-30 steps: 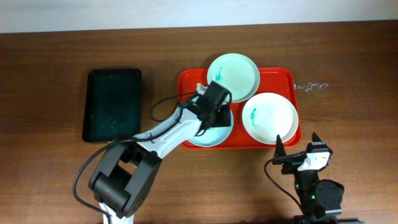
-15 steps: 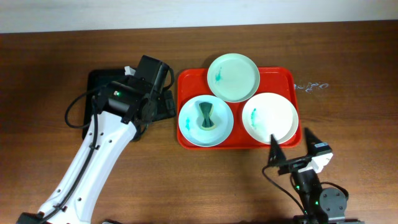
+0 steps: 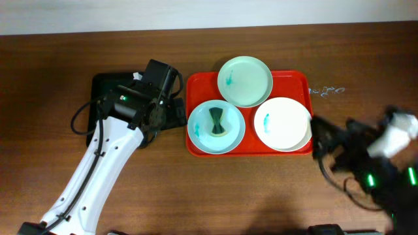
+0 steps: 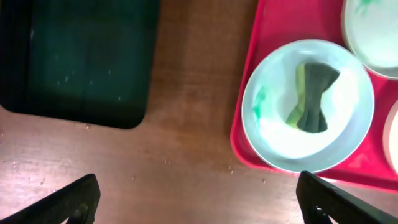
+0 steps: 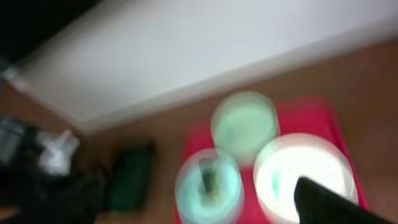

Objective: Clean dirty plates on tray and stack at the side
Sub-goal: 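Carry the sponge with the left gripper to the light blue plate, then grasp the light blue plate rim with the right gripper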

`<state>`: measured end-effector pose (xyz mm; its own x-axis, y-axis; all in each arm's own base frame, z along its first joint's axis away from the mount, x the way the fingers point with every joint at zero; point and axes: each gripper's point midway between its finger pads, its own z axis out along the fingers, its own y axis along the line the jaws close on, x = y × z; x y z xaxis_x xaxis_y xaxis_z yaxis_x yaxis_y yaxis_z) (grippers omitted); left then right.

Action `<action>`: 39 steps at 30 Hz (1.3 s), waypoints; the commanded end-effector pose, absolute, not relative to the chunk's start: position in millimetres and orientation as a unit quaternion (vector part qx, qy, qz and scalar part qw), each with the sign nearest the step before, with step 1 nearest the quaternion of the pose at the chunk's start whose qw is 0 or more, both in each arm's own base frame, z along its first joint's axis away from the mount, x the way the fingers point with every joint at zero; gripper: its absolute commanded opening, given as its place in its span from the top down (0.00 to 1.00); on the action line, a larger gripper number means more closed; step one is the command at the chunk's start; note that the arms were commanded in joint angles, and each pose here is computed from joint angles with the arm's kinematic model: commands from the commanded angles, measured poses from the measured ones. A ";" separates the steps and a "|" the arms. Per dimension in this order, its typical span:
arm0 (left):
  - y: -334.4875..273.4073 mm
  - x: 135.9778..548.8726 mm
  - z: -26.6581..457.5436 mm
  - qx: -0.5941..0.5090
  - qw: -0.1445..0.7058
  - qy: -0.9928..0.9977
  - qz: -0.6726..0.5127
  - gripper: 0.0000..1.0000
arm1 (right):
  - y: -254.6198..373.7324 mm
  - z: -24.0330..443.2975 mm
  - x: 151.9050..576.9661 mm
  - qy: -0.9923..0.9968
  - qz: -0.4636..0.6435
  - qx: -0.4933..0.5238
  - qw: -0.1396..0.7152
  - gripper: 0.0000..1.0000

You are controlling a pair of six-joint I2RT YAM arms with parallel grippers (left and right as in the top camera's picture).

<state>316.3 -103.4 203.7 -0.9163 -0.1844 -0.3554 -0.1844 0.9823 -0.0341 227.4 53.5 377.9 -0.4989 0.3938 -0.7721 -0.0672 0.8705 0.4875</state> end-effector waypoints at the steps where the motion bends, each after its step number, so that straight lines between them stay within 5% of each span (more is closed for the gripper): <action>1: -102.0 315.7 203.8 -0.091 0.180 0.979 0.002 0.01 | 87.3 329.8 278.2 0.888 0.292 0.061 0.349 0.02; 2: -102.0 315.8 203.8 -0.091 0.180 0.979 0.002 0.01 | 94.8 304.6 295.3 0.904 0.298 0.055 0.302 0.01; 6: -102.2 316.2 203.9 -0.092 0.181 0.979 0.001 0.01 | 134.8 196.1 339.6 0.948 0.282 0.002 0.148 0.38; 10: -103.9 320.3 203.2 -0.092 0.189 0.978 -0.003 0.01 | 158.2 111.4 360.6 0.961 0.270 -0.012 0.063 0.57; 13: -103.9 320.2 203.1 -0.092 0.188 0.978 -0.003 0.01 | 162.7 64.5 376.0 0.962 0.265 -0.040 0.049 0.58; 16: -104.5 321.3 203.4 -0.092 0.191 0.977 -0.004 0.01 | 165.2 49.3 386.7 0.956 0.261 -0.109 0.075 0.57; 26: -118.6 320.4 203.3 -0.086 0.181 0.979 -0.043 0.03 | 158.9 0.0 387.7 0.964 0.238 -0.110 0.046 0.66; 27: -118.8 320.7 203.3 -0.086 0.182 0.979 -0.043 0.11 | 159.5 -3.3 387.1 0.964 0.240 -0.109 0.042 0.74; 29: -120.7 319.9 203.1 -0.085 0.179 0.979 -0.049 0.21 | 163.1 -3.3 385.5 0.961 0.251 -0.113 0.039 0.75; 32: -132.5 319.0 194.1 -0.074 0.155 0.983 -0.069 0.54 | 166.3 -1.4 383.3 0.958 0.263 -0.112 0.035 0.95; 39: -220.6 338.7 116.8 0.054 0.070 0.982 -0.165 0.42 | 170.3 1.1 376.4 0.954 0.279 -0.109 0.021 0.96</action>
<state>342.8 -195.5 141.9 -0.9766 0.0045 -0.2152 0.0612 0.9643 -0.2575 381.0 164.3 5.5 -0.9764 -0.1815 -0.1173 -0.2160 0.8370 0.5027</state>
